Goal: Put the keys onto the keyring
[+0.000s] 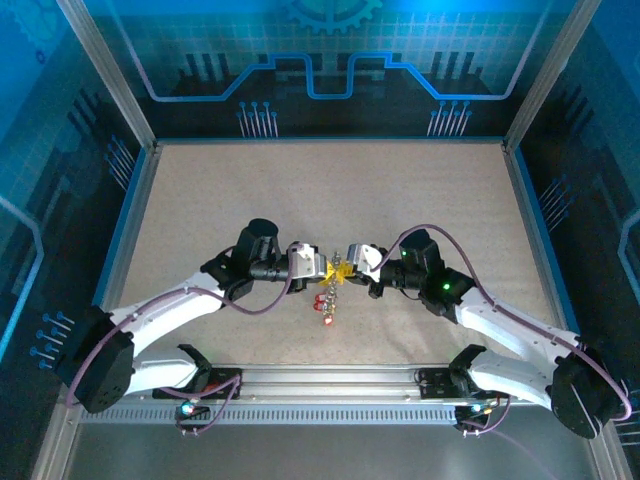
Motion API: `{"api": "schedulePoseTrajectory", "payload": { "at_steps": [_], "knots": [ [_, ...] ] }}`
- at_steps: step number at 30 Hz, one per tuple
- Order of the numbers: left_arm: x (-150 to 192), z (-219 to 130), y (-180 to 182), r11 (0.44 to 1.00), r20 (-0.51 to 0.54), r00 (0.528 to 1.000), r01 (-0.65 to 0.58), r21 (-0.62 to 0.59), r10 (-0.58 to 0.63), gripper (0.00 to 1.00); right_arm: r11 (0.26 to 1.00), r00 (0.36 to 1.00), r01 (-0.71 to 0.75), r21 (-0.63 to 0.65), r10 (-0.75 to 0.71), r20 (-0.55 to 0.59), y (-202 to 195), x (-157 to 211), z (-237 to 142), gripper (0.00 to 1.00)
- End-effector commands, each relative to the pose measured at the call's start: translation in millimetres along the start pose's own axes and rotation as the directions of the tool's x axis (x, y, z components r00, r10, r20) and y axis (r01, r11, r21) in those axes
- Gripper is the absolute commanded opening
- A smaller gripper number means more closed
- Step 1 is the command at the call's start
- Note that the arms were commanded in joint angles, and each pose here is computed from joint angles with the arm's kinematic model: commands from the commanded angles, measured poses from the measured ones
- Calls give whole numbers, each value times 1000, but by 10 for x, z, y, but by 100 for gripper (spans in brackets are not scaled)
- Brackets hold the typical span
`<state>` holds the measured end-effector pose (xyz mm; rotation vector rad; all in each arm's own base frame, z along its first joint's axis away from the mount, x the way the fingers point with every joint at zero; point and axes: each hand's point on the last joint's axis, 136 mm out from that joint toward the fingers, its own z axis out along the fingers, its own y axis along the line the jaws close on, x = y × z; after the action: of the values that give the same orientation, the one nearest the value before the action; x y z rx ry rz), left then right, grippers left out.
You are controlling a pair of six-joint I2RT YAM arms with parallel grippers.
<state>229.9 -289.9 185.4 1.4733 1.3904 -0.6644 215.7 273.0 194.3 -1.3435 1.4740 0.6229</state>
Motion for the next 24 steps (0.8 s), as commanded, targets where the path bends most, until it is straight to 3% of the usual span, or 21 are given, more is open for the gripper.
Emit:
{"api": "schedulePoseTrajectory", "payload": {
  "at_steps": [1,8,24],
  "knots": [
    [-163,-96,55,998,50,997,-48,-34,50,0,1000,1000,-18,21,18,-7,-19,29,-20,0],
    [-294,-232,183,998,139,990,-3,-63,12,0,999,998,-47,19,47,-31,-11,126,-7,0],
    [-443,-289,211,997,250,968,26,-77,-6,0,987,986,-161,10,161,34,-65,147,48,0]
  ]
}}
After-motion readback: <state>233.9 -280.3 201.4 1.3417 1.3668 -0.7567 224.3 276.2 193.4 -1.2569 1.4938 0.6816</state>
